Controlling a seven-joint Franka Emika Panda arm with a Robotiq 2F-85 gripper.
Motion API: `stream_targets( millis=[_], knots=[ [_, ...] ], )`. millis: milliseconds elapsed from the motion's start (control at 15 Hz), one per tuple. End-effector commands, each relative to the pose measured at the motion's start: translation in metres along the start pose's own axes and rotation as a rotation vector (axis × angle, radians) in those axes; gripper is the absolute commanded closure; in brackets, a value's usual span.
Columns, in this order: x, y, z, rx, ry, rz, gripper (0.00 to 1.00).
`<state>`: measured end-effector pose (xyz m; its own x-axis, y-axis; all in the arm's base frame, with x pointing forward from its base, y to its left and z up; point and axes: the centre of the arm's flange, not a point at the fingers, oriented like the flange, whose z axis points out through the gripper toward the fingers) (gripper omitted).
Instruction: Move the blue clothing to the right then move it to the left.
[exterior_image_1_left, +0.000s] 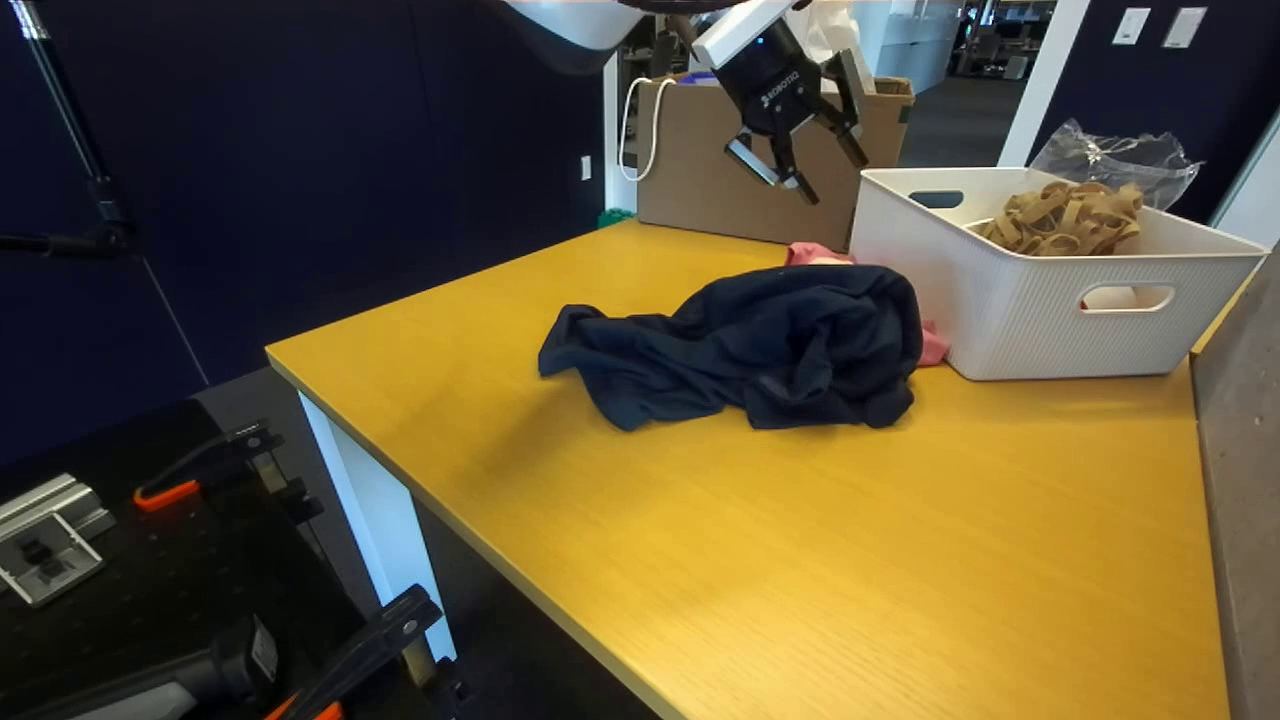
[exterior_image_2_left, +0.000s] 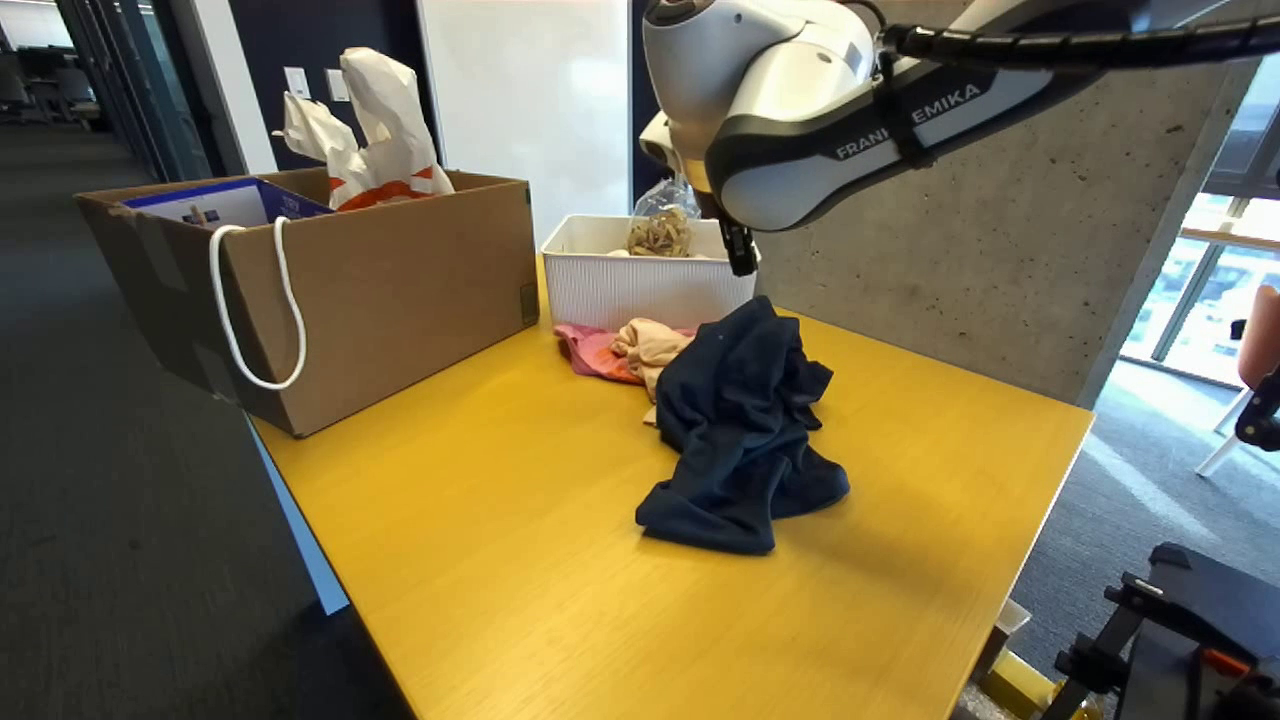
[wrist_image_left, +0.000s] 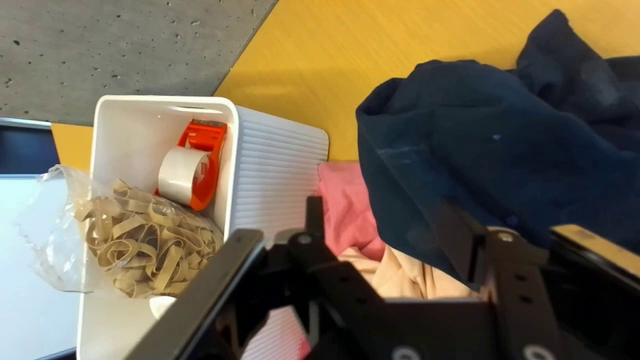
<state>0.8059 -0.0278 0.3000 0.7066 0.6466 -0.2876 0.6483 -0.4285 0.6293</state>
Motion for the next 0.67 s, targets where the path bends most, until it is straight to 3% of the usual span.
stream_targets(
  millis=[0,133,333,600],
  knots=[
    [0.001,-0.007,-0.055,0.078,0.023,0.106,0.08],
    [0.004,-0.028,-0.092,0.19,0.049,0.151,0.0],
    [0.011,-0.051,-0.138,0.352,0.072,0.188,0.0],
    [-0.009,-0.073,-0.147,0.543,0.013,0.27,0.0]
  ],
)
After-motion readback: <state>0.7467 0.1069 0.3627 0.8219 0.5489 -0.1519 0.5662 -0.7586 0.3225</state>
